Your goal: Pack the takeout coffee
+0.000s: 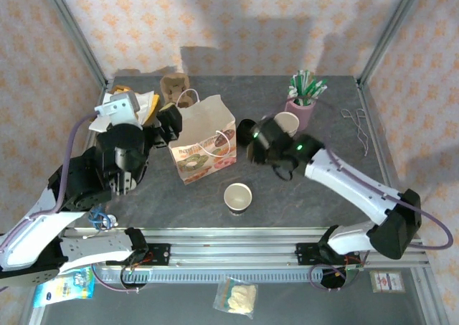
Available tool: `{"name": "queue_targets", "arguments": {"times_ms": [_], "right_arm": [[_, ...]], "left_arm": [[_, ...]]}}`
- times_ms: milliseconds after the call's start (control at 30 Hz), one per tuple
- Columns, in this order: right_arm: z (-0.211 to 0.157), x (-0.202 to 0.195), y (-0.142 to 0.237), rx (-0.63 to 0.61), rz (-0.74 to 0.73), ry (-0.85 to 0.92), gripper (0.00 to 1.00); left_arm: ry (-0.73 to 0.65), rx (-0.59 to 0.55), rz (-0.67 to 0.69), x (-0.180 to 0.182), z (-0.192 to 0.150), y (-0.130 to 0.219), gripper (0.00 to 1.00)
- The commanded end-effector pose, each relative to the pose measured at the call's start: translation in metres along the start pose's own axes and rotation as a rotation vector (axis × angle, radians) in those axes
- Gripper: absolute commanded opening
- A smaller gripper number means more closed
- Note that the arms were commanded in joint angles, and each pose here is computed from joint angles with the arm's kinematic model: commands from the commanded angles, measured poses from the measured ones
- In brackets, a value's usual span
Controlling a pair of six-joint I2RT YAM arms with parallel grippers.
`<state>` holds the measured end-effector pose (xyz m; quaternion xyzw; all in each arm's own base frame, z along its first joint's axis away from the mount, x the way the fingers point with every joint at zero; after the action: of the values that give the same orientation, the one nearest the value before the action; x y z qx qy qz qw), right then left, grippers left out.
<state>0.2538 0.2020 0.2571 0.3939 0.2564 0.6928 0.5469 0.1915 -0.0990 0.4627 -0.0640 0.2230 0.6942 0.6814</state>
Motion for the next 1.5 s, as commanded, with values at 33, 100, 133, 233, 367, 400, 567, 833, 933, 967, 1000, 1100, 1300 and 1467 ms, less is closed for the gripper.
{"name": "queue_targets", "arguments": {"times_ms": [33,100,133,233,367,400,567,833,933,967,1000,1100,1300,1467], "right_arm": [[0.056,-0.011,0.009,-0.051,0.026,-0.062,0.42],[0.075,-0.007,-0.003,-0.036,0.028,-0.078,0.42],[0.085,-0.003,-0.009,-0.029,0.032,-0.081,0.42],[0.102,0.008,-0.036,0.009,0.032,-0.081,0.44],[0.105,0.016,-0.077,0.102,0.03,-0.081,0.47],[0.104,0.016,-0.088,0.123,0.019,-0.081,0.48],[0.095,0.014,-0.128,0.196,-0.009,-0.091,0.53],[0.081,0.013,-0.166,0.271,-0.001,-0.103,0.54],[0.078,0.014,-0.174,0.288,0.007,-0.102,0.53],[0.078,0.014,-0.177,0.29,0.006,-0.099,0.52],[0.077,0.013,-0.179,0.294,0.002,-0.1,0.51],[0.075,0.012,-0.184,0.297,-0.01,-0.092,0.47],[0.073,0.007,-0.189,0.295,-0.041,-0.083,0.38],[0.075,0.005,-0.189,0.282,-0.058,-0.075,0.29]], "left_arm": [[0.016,0.137,-0.017,-0.003,-0.011,-0.013,0.99],[0.015,0.198,-0.007,-0.002,-0.017,-0.023,0.99],[0.014,0.238,0.002,-0.002,-0.022,-0.03,0.99],[0.009,0.344,0.02,-0.001,-0.037,-0.047,0.99],[0.021,0.459,0.017,0.0,-0.055,-0.064,0.99],[0.027,0.479,0.011,-0.001,-0.059,-0.067,0.99],[0.039,0.509,-0.002,-0.002,-0.063,-0.079,0.98],[0.038,0.503,0.0,0.001,-0.065,-0.085,0.99],[0.033,0.501,0.0,0.001,-0.065,-0.086,0.99],[0.032,0.498,0.002,0.002,-0.065,-0.086,0.99],[0.033,0.496,0.0,0.002,-0.064,-0.086,0.99],[0.031,0.494,-0.001,0.002,-0.064,-0.087,0.99],[0.039,0.495,-0.007,0.003,-0.066,-0.088,0.99],[0.042,0.489,-0.01,0.003,-0.064,-0.086,0.99]]}}
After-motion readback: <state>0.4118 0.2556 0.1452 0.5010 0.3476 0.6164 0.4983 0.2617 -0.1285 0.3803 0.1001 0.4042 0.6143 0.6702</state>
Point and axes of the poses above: each hand's point on the last joint's axis, 136 mm out from that joint toward the fingers, its own y axis back along the fingers, its own x axis along the line the jaws close on, z = x × y, the point moved 5 cm from there along y, back along the fingers, and after that the axes turned 1 degree about y, right-handed, at the moved point
